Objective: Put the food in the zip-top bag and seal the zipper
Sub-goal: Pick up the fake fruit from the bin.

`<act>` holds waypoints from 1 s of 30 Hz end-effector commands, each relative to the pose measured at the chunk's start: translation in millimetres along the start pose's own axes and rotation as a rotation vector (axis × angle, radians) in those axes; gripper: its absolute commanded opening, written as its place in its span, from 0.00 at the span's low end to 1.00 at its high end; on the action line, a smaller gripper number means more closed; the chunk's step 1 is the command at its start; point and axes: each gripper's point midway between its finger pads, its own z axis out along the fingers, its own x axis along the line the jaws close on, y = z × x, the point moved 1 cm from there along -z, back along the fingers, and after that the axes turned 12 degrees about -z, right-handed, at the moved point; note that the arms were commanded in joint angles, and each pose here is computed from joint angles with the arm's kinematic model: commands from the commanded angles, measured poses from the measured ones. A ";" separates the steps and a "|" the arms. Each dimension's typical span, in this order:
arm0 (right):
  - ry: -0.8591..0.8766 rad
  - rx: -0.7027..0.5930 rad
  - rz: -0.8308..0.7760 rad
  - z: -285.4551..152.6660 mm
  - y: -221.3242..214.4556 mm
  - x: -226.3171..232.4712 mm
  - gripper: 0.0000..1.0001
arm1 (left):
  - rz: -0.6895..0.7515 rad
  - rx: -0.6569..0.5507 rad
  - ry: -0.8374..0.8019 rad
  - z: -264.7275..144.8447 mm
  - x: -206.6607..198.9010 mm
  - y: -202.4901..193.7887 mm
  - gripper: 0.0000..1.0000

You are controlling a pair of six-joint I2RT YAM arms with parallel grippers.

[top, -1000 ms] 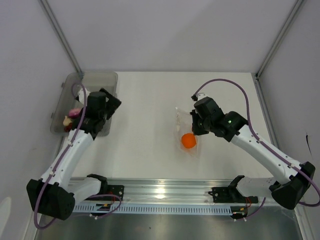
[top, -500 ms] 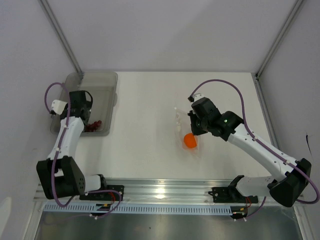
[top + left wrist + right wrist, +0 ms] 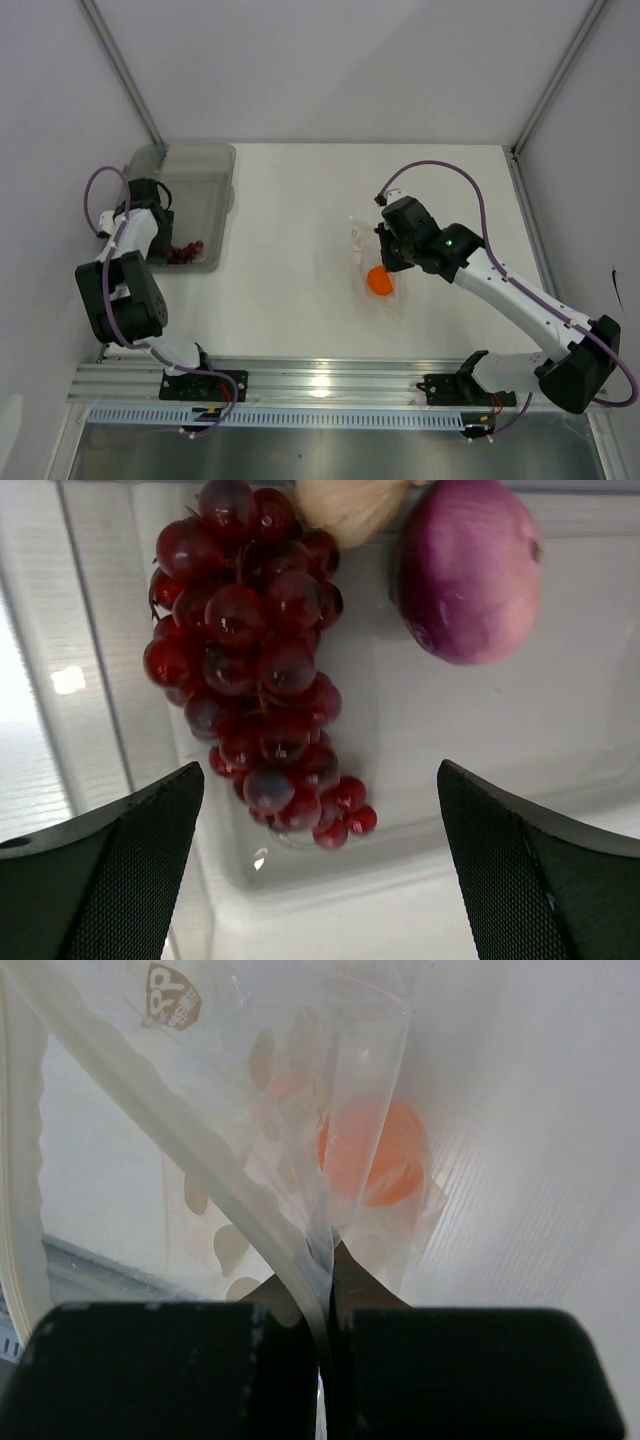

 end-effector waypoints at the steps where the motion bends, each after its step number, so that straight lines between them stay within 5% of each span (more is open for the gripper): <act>1: -0.006 -0.034 -0.003 -2.0 6.6 -2.3 0.00 | -0.041 0.039 0.109 14.8 5.5 -2.4 1.00; 12: -0.017 -0.025 0.000 -0.8 3.9 -3.9 0.00 | -0.065 0.104 0.253 49.1 25.3 -19.2 0.98; 30: -0.026 -0.034 0.015 -4.0 4.1 -5.7 0.00 | -0.035 0.120 0.164 37.7 12.8 -14.6 0.57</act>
